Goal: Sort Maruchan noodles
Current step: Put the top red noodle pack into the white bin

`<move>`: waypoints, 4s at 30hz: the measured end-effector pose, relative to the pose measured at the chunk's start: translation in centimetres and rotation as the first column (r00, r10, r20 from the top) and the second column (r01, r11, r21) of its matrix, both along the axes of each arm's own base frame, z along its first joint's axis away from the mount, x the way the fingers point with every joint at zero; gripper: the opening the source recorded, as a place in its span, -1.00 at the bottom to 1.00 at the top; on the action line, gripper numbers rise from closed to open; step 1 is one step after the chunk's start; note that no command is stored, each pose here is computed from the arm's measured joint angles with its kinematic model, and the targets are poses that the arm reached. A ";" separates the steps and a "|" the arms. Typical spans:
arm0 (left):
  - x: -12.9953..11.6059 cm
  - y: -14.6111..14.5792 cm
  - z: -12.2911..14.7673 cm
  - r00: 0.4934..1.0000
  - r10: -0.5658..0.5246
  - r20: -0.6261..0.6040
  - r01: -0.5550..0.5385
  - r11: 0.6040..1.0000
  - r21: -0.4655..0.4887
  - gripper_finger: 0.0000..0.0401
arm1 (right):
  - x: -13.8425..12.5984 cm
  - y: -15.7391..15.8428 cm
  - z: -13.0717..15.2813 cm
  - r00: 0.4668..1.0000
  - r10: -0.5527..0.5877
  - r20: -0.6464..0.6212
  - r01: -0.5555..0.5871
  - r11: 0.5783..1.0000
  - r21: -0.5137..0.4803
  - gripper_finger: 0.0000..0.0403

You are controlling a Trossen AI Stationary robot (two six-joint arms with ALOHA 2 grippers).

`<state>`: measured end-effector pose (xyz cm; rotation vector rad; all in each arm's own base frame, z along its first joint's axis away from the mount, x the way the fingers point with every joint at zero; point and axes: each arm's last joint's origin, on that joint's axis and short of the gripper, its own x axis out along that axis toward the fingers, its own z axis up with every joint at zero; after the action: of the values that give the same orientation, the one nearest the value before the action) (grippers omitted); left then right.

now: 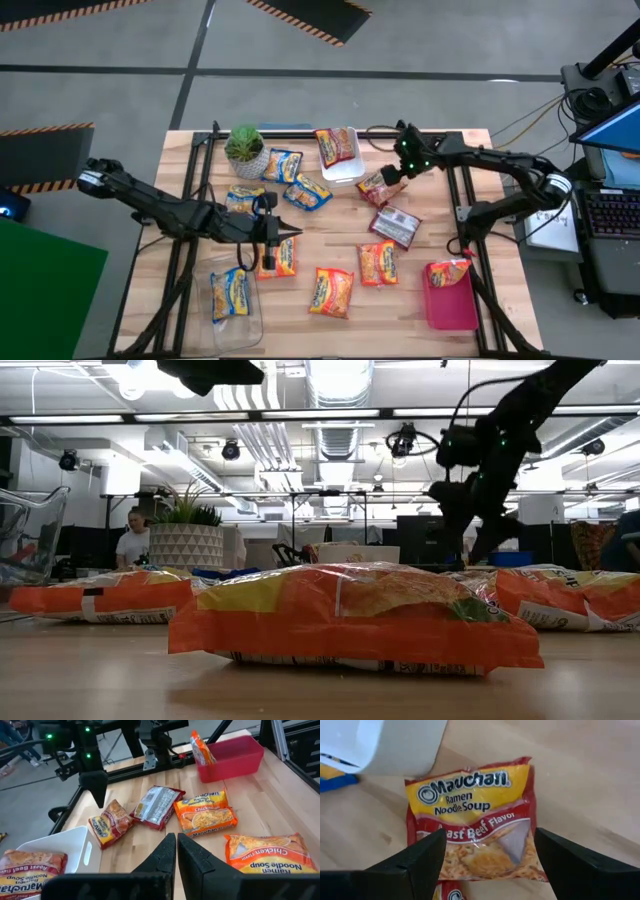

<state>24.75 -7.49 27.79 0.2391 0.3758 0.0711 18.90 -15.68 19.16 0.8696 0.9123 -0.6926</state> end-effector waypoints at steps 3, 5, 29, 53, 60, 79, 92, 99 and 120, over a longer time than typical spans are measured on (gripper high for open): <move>0.0 0.0 0.0 1.000 -0.002 0.000 0.002 1.000 0.004 -1.00 | -0.5 -1.0 -0.8 1.000 -0.010 -0.025 0.010 1.000 0.014 0.43; 0.0 0.0 -0.2 1.000 -0.002 -0.003 0.002 1.000 0.005 -1.00 | -0.5 -1.3 -1.4 0.999 0.016 -0.037 -0.014 0.999 0.039 0.42; -0.2 0.1 -0.8 1.000 -0.003 -0.023 0.003 1.000 0.011 -1.00 | 0.5 -1.8 -3.5 0.993 0.118 0.007 -0.118 0.986 0.115 -0.65; -0.2 0.1 -0.9 1.000 -0.006 -0.025 0.007 0.999 0.041 -1.00 | -1.2 3.2 5.9 0.966 0.143 0.214 -0.091 0.968 -0.234 -0.96; -0.1 0.1 -0.8 1.000 -0.013 -0.028 0.015 0.998 0.062 -1.00 | -1.0 4.0 6.2 0.964 0.084 0.254 -0.041 0.984 -0.172 -0.96; -0.1 0.1 -0.8 0.999 -0.026 -0.029 0.029 0.994 0.102 -1.00 | -1.2 0.0 2.1 0.991 -0.106 0.078 0.108 0.994 -0.020 -0.07; 0.0 0.6 -0.8 0.999 -0.009 -0.034 0.013 0.994 0.113 -1.00 | -2.3 -1.0 0.5 0.998 -0.022 0.065 0.029 0.993 -0.116 0.58; 0.1 1.7 -1.5 0.998 0.031 -0.057 -0.024 0.992 0.121 -1.00 | -1.8 -1.4 -2.5 0.996 0.037 0.081 -0.028 0.994 -0.106 0.54; 0.3 2.3 -1.5 0.997 0.056 -0.050 -0.050 0.992 0.117 -1.00 | -0.9 -1.7 -3.5 0.971 0.138 0.193 -0.125 0.989 -0.082 -0.89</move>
<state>25.04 -5.17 26.32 0.3462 0.4314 0.1397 18.01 -17.37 15.69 0.7932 0.7552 -0.5100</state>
